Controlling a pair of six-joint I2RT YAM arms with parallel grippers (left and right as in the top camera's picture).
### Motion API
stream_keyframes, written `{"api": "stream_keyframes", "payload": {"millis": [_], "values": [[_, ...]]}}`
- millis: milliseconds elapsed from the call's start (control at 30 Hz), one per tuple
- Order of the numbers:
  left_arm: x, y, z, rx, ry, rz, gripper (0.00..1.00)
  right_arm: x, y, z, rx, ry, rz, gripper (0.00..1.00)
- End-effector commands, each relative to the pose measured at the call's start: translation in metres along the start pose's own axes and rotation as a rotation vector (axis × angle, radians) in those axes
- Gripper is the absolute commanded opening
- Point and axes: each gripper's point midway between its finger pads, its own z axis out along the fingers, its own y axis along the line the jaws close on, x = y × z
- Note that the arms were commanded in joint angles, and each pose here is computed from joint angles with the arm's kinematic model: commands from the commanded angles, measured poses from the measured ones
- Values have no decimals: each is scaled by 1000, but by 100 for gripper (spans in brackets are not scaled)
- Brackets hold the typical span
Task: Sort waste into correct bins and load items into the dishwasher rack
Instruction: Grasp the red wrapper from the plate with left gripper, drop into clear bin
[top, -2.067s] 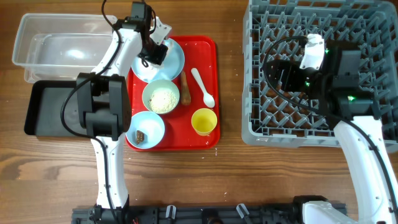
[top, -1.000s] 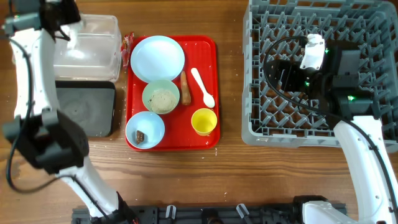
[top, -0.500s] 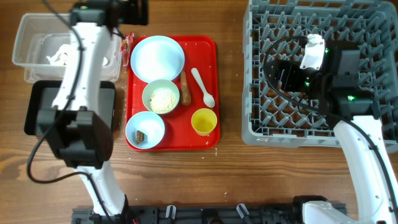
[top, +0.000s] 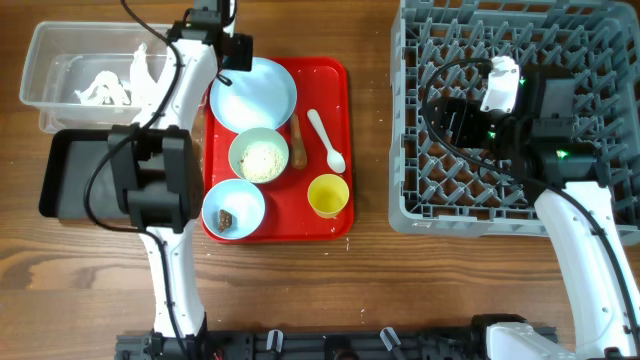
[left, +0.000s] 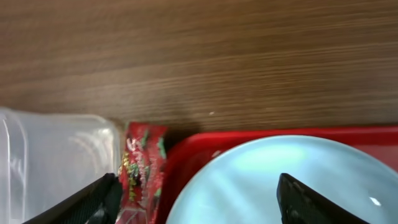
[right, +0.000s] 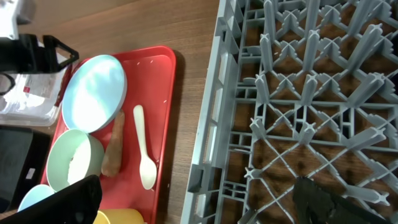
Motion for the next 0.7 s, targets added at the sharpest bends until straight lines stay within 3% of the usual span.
{"api": "stream_keyframes", "payload": {"millis": [0, 167, 567, 667], "values": [[4, 20, 10, -105, 4, -78, 74, -6, -1, 2, 14, -5, 3, 100], [-7, 21, 11, -107, -40, -114, 59, -6, -1, 2, 14, -4, 2, 100], [17, 16, 50, -117, 10, -147, 59, -4, -4, 2, 28, 1, 4, 100], [14, 16, 50, -117, -1, -149, 50, -4, -5, 2, 31, 1, 4, 99]]}}
